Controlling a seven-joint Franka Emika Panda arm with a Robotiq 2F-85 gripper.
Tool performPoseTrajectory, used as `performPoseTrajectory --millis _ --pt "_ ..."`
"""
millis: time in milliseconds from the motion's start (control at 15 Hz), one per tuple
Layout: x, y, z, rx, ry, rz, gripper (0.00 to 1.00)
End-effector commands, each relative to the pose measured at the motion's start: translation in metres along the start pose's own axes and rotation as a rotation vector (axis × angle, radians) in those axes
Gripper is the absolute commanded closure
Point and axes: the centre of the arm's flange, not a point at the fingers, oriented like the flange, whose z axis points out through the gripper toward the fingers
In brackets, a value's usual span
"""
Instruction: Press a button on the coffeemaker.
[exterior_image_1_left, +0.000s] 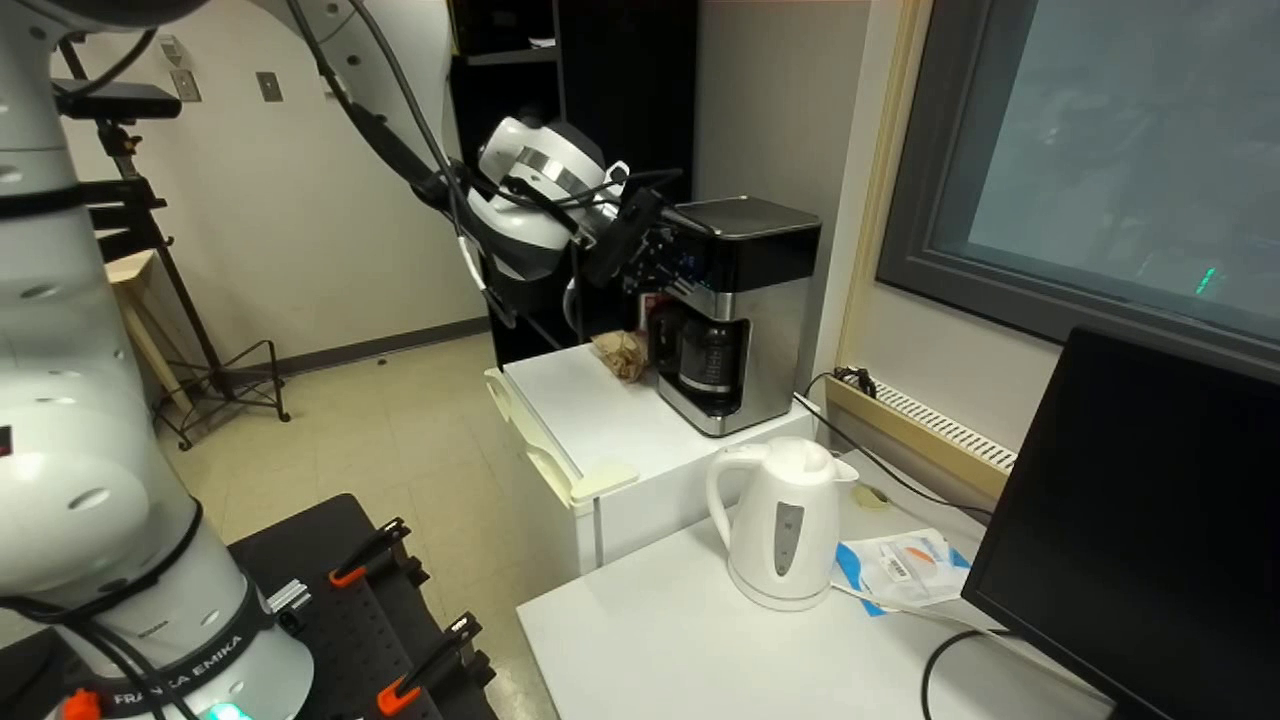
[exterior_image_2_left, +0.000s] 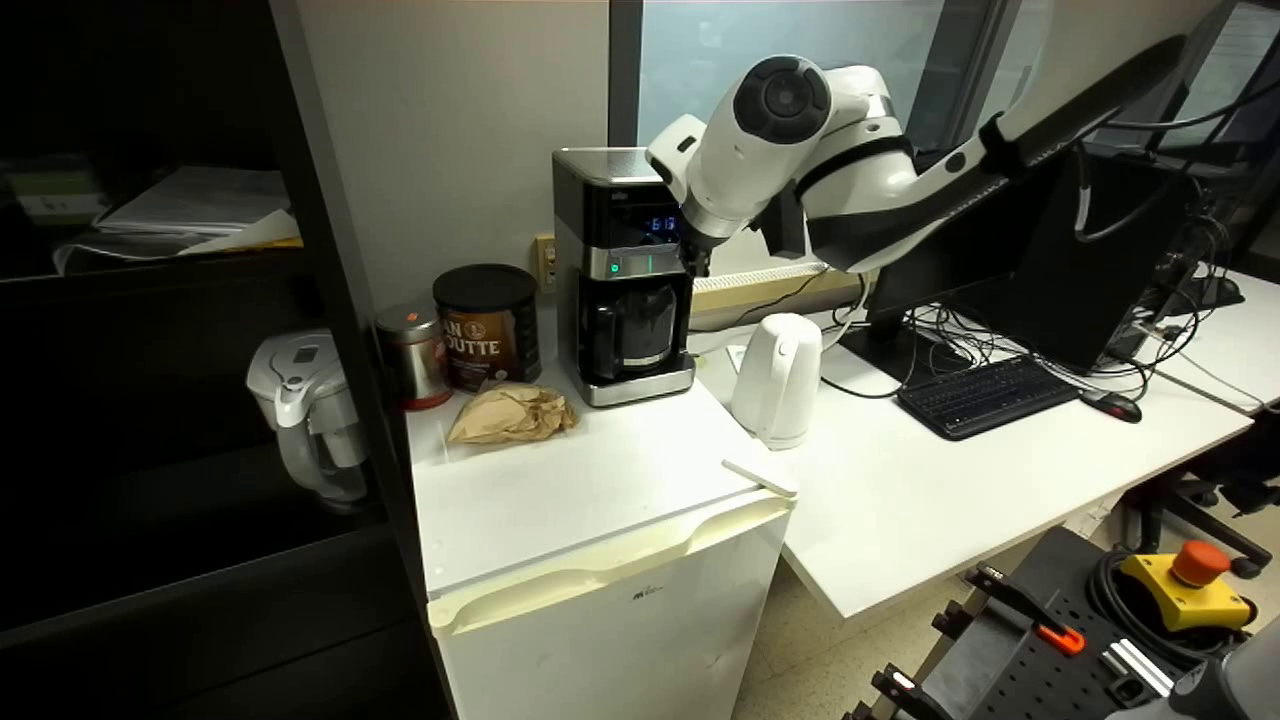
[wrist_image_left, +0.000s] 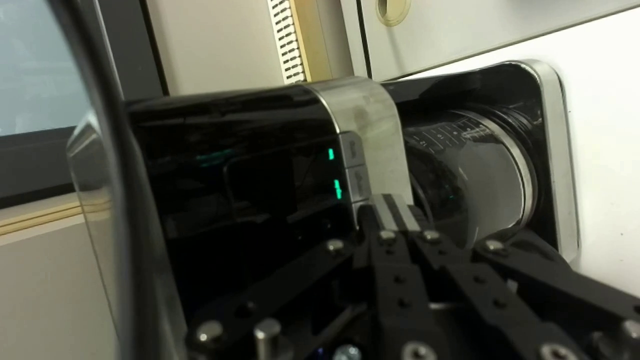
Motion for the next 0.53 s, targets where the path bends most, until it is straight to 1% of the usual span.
performPoseTrajectory --millis 0,467 --pt "0.0033 0.0049 0.0049 -0.024 0.031 -0.005 0.99" --pt "0.0030 0.0062 0.0079 -0.027 0.042 -0.009 0.99"
